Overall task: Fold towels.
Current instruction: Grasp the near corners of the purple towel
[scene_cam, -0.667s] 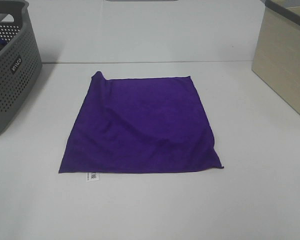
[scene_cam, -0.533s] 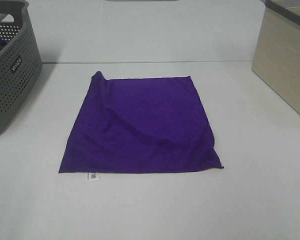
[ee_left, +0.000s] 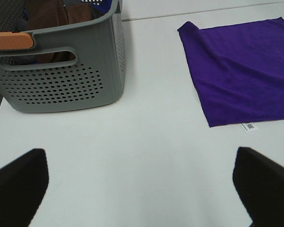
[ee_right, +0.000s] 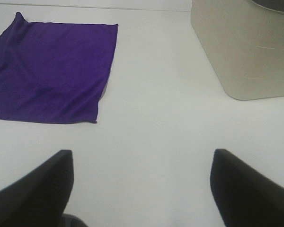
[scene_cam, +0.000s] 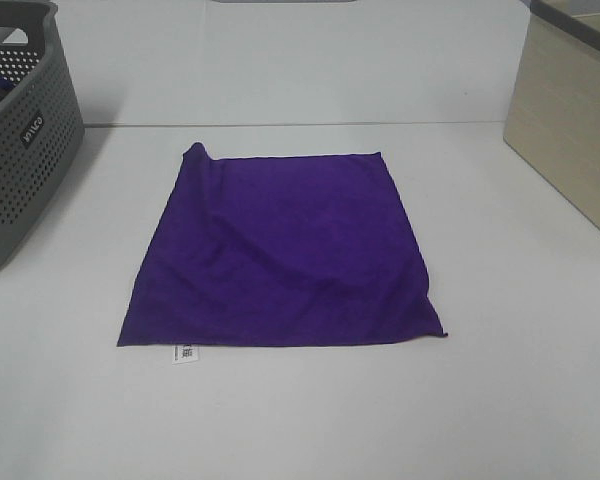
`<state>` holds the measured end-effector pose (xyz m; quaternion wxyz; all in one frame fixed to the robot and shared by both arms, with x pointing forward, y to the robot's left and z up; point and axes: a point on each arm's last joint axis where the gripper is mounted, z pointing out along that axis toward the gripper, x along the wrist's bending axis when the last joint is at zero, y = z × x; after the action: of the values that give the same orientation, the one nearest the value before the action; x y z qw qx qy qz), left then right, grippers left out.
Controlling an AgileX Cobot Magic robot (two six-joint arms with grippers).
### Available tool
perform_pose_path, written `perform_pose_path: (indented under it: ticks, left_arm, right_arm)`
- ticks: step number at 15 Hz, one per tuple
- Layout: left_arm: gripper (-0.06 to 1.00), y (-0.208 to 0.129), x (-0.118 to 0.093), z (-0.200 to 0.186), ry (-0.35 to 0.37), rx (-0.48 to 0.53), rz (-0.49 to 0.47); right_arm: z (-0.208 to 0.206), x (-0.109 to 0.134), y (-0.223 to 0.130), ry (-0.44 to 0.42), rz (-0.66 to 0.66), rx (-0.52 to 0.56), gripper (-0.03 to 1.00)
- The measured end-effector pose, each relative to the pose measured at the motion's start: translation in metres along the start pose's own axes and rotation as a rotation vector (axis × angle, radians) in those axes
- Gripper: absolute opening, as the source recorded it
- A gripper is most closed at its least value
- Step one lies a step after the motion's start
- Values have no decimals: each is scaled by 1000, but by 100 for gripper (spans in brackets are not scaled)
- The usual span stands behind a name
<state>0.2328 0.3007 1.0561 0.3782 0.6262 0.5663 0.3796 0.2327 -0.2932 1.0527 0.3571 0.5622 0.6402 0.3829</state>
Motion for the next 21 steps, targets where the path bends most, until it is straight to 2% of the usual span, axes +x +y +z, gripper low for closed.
perform_pose_path:
  ticks: [7, 9, 12, 13, 14, 16, 17, 19, 20, 21]
  left_arm:
    - [99, 0, -1, 1, -12, 4, -4]
    - [99, 14, -1, 9, -23, 103, -8]
    - [99, 73, 3, 56, -41, 399, 13]
    - [99, 95, 5, 98, -66, 554, 50]
    - [99, 101, 4, 128, -91, 637, 54]
    - [99, 93, -4, 190, -200, 773, 32]
    - [99, 84, -11, 213, -273, 830, 0]
    - [99, 66, -22, 252, -413, 878, -38]
    - [99, 58, -22, 267, -466, 883, -63]
    - [99, 53, -20, 275, -490, 887, -84]
  right_arm:
    - [0, 0, 0, 1, 1, 0, 77]
    - [-1, 0, 4, 4, 78, 4, 77]
    - [19, -4, 50, -7, 169, 162, 77]
    - [70, -13, 98, -34, 153, 358, 79]
    - [101, -16, 113, -28, 99, 430, 81]
    - [165, -19, 116, 18, 47, 574, 81]
    - [195, -22, 107, 54, 90, 656, 80]
    - [230, -37, 90, 171, 185, 740, 77]
    - [241, -42, 83, 289, 224, 762, 77]
    - [246, -43, 79, 372, 249, 769, 77]
